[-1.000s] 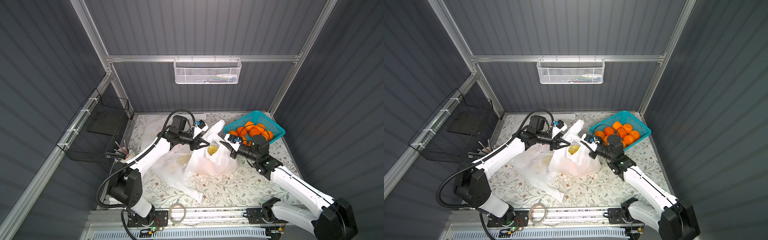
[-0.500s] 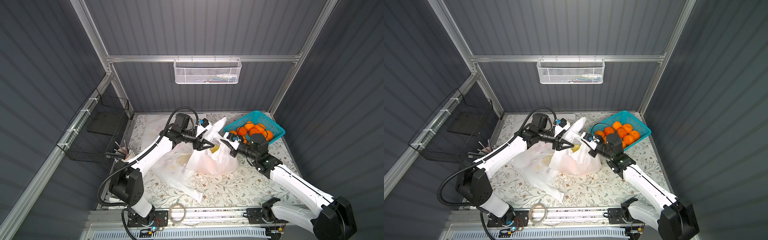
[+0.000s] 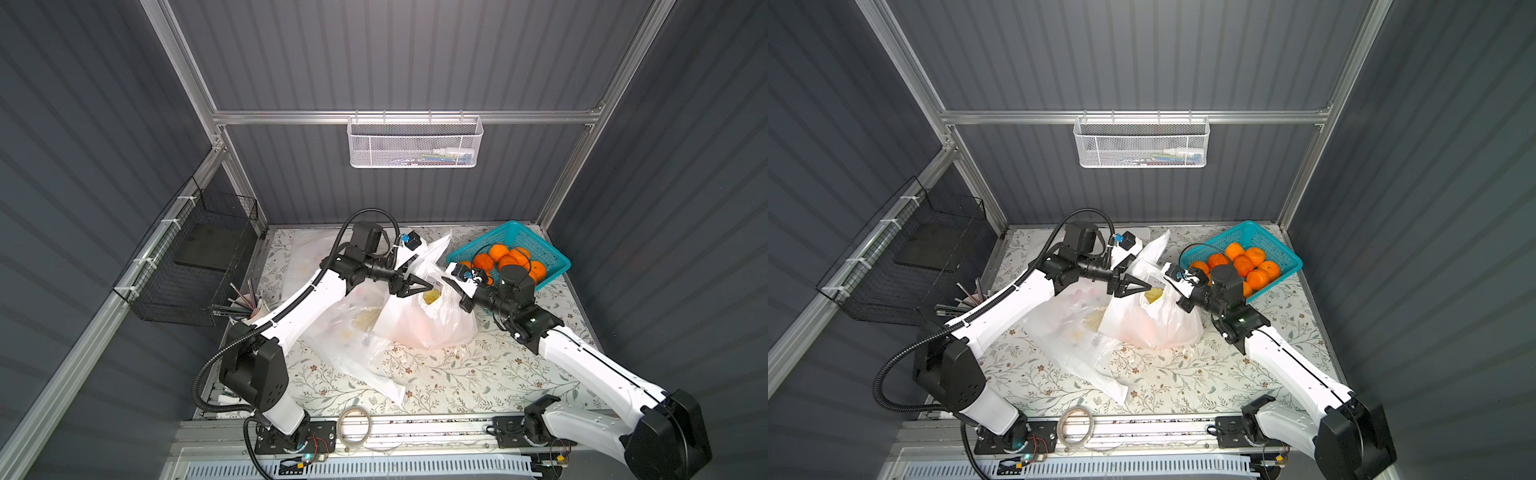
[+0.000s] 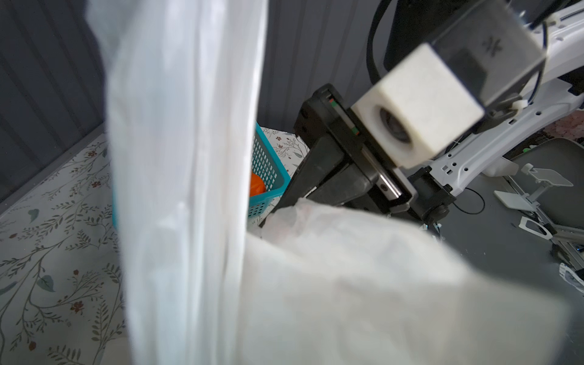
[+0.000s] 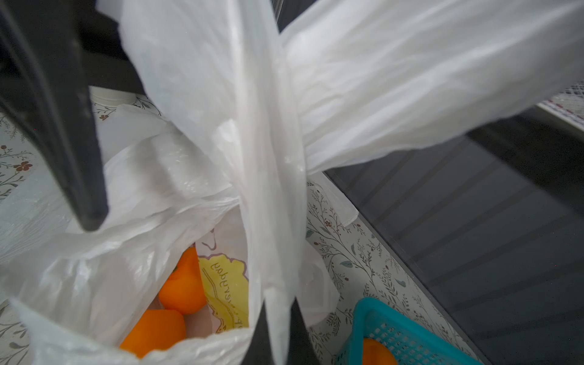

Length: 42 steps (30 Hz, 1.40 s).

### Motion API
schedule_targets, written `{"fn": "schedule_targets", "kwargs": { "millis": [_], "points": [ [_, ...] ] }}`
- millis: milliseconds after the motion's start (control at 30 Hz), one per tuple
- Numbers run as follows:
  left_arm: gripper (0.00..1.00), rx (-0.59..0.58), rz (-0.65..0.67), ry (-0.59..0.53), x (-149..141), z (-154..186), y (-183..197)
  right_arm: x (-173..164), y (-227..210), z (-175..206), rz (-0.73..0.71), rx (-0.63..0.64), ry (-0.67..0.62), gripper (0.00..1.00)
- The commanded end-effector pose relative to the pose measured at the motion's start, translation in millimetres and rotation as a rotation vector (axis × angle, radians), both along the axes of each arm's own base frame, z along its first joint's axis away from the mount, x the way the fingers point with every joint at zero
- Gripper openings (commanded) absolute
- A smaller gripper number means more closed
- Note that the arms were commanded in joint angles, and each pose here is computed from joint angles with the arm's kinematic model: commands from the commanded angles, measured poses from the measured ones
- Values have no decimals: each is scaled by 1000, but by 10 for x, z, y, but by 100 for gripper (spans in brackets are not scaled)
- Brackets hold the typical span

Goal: Place the oranges into plastic bags & tie knots
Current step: Tie the plastic bag at the center of the board.

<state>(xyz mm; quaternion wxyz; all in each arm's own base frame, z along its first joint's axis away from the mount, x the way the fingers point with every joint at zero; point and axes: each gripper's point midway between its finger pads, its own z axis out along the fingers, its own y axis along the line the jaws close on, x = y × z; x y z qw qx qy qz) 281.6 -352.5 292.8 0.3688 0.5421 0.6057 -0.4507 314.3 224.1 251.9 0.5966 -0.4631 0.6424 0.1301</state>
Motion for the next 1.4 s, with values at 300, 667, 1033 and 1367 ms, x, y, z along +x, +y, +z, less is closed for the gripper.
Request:
{"fn": "schedule_targets", "kwargs": {
  "millis": [300,667,1033,1367],
  "points": [
    [28,2,-1,2,30,38,-80,18,16,10,-3,-32,0,0],
    [0,9,14,-1,55,5,-80,101,-192,261,-140,2,-80,0],
    [0,1,94,-73,149,100,-30,-384,-59,344,93,58,10,54],
    [0,-11,74,-109,118,151,-26,-529,-282,1017,242,264,67,99]
  ]
}}
